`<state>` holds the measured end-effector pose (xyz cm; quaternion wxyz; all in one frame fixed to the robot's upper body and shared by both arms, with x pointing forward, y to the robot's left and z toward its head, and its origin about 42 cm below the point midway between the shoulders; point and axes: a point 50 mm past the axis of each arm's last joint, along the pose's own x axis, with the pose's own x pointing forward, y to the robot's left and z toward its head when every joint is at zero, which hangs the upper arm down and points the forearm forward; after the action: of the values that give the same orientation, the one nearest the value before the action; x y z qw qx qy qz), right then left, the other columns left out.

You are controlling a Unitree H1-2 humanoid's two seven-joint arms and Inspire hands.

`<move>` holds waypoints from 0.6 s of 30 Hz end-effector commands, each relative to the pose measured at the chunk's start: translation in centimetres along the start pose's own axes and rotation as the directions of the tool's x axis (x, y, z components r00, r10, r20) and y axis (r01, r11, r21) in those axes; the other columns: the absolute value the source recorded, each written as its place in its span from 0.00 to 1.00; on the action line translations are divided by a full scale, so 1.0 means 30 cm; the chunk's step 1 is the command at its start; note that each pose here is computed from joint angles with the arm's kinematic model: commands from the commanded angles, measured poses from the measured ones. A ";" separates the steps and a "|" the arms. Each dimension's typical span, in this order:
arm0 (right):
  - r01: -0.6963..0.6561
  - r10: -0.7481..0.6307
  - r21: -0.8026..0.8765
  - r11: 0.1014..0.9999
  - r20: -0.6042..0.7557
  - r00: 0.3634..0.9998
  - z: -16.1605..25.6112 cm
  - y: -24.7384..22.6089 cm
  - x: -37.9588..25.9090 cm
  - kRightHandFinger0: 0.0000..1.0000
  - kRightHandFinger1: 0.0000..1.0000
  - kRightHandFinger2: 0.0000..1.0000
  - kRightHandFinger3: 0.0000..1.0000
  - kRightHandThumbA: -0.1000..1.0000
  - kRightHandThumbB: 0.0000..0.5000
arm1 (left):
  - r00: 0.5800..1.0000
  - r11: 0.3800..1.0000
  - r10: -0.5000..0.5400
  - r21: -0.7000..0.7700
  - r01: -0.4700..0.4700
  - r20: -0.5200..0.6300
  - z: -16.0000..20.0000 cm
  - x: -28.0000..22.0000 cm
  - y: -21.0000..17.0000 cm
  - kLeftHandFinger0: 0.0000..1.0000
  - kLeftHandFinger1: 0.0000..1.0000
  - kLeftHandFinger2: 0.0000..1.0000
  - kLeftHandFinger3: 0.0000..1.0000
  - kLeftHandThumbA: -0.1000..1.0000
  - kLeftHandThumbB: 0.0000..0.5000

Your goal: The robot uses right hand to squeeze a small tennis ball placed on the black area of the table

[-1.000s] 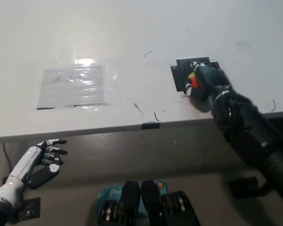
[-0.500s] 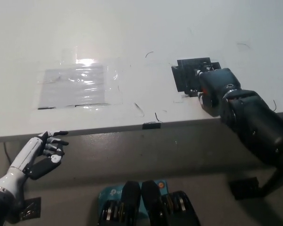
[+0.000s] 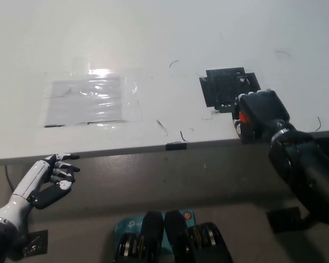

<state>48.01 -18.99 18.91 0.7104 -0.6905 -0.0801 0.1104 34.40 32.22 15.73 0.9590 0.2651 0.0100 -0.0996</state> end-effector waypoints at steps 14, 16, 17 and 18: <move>0.541 -0.404 0.825 0.164 -0.444 0.800 -0.050 0.082 -0.111 0.00 0.00 0.28 0.36 0.00 0.35 | 0.998 0.999 0.028 0.027 -0.030 0.060 0.021 -0.002 0.030 0.45 0.53 0.63 0.72 0.40 0.15; 0.534 -0.374 0.845 0.025 -0.487 0.789 -0.050 0.074 -0.108 0.00 0.00 0.25 0.36 0.00 0.43 | 0.998 0.999 0.029 0.021 -0.030 0.053 0.018 -0.007 0.029 0.46 0.53 0.63 0.72 0.41 0.15; 0.525 -0.294 0.831 -0.182 -0.555 0.778 -0.048 0.060 -0.111 0.00 0.00 0.21 0.36 0.00 0.31 | 0.998 1.000 0.025 0.013 -0.026 0.063 0.013 -0.009 0.028 0.46 0.52 0.62 0.71 0.40 0.15; 0.517 -0.240 0.799 -0.308 -0.591 0.770 -0.049 0.049 -0.114 0.00 0.00 0.21 0.36 0.00 0.25 | 0.998 1.000 0.025 0.012 -0.025 0.060 0.012 -0.010 0.028 0.45 0.52 0.62 0.71 0.41 0.16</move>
<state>45.53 -20.00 15.29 0.9086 -0.4013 -0.1143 -0.0172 34.35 32.08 15.57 0.9597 0.2625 0.0119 -0.0998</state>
